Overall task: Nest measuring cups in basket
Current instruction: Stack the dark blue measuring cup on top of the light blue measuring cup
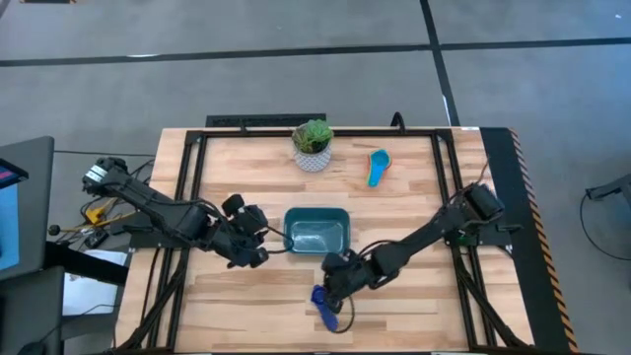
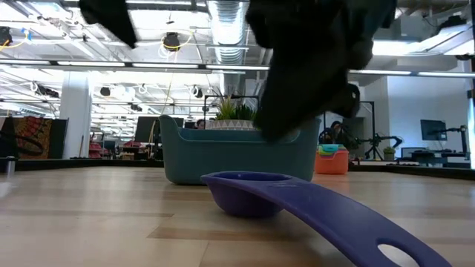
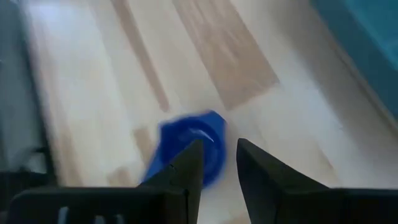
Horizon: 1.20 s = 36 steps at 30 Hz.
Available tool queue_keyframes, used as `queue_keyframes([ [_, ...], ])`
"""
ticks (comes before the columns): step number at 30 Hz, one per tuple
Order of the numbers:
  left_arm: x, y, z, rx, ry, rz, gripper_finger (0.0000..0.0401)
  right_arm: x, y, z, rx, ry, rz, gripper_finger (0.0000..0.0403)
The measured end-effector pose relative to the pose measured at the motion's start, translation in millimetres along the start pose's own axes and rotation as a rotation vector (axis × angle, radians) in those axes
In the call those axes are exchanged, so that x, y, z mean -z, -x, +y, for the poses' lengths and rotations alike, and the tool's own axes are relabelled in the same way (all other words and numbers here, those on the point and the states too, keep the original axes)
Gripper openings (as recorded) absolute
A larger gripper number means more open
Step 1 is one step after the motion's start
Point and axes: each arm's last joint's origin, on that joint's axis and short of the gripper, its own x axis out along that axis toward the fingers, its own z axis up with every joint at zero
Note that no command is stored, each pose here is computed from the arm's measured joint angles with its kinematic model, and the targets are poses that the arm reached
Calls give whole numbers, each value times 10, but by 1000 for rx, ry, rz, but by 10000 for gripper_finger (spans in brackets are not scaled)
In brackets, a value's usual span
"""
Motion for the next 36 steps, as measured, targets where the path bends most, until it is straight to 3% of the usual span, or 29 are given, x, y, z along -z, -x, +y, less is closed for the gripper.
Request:
queue_keyframes([
  [4,130,54,4,2,-19,107,107,-25,-184,100,85,26,60,135],
  [10,243,153,-64,-7,-70,95,107,-24,-373,130,195,56,137,156],
  [14,269,179,-87,2,-69,93,107,-21,-438,154,177,54,158,153],
  [18,288,196,-100,8,-79,96,107,-36,-428,154,173,38,164,123],
  [25,374,267,-139,19,-100,110,107,-93,-400,126,176,-52,166,16],
  [31,454,336,-144,-12,-140,96,107,-108,-379,127,166,-200,187,15],
  [36,478,356,-126,-45,-175,80,107,-226,-86,209,120,-300,164,9],
])
